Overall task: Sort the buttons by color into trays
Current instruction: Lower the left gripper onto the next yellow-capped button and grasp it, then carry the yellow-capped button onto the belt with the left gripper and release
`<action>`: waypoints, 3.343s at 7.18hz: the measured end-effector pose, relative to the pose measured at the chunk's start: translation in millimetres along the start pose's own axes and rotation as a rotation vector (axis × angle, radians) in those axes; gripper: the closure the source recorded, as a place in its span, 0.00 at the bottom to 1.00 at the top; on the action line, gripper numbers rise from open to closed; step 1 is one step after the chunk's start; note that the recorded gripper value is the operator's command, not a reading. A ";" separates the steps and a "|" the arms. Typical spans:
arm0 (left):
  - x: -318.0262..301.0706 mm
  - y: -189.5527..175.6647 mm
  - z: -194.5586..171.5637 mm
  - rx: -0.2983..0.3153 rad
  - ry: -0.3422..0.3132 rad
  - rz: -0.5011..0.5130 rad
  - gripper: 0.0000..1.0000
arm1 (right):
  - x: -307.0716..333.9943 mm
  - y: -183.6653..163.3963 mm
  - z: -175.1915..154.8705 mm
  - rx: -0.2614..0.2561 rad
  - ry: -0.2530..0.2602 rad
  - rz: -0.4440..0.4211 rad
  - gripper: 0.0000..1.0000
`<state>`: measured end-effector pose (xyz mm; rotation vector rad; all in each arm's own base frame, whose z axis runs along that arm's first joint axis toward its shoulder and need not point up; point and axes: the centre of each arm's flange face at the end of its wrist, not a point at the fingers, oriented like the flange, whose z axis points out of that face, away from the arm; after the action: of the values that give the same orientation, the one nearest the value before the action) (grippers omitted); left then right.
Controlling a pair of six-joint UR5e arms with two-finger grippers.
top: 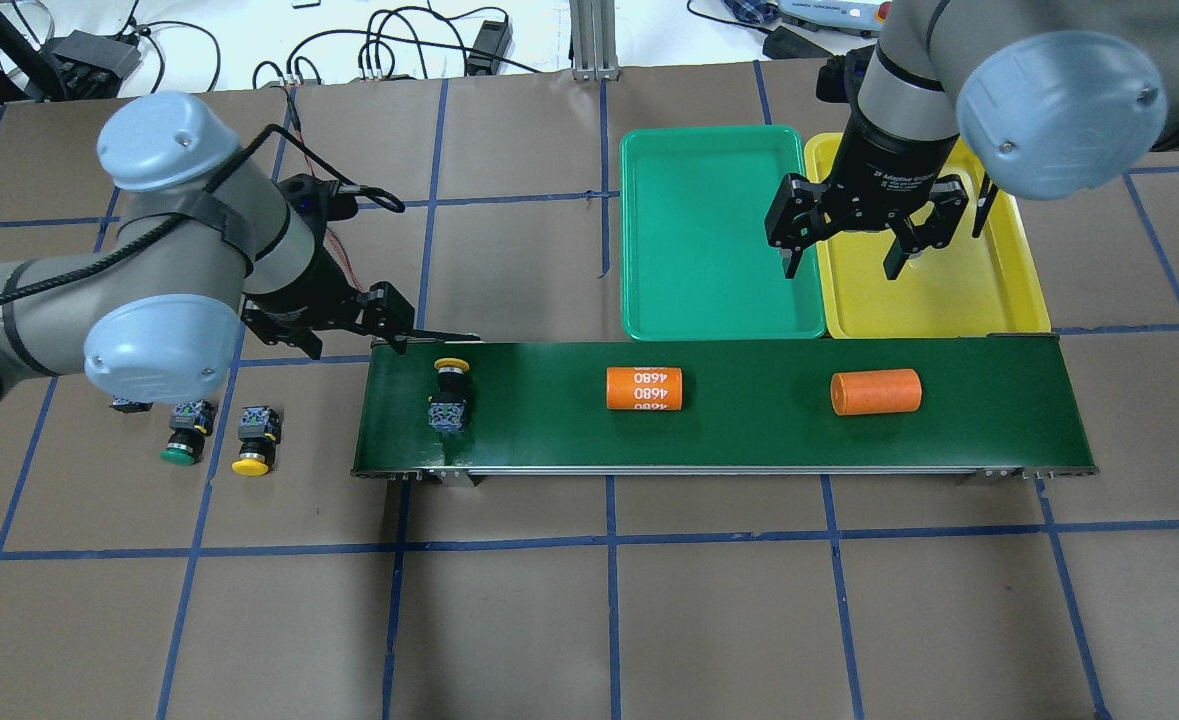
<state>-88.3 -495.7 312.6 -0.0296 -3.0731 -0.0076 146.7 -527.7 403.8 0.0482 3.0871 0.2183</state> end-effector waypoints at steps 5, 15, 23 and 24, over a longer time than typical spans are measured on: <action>-108.5 21.7 50.9 -0.037 -0.117 -0.026 0.00 | 0.1 0.5 2.2 -0.004 0.000 0.000 0.00; -137.9 23.7 131.5 -0.123 -0.092 -0.163 1.00 | 2.0 2.0 6.2 -0.012 0.002 0.003 0.00; -28.1 -37.1 -11.0 0.011 -0.115 -0.097 1.00 | 4.5 4.2 -10.1 0.052 -0.006 0.022 0.00; 2.7 -35.6 -5.6 -0.001 -0.113 -0.074 1.00 | 5.4 5.0 -10.7 0.053 -0.003 0.023 0.00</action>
<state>-91.3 -531.2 318.3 0.0860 -3.1852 -0.0122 140.9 -524.1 414.9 0.0861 3.0906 0.1379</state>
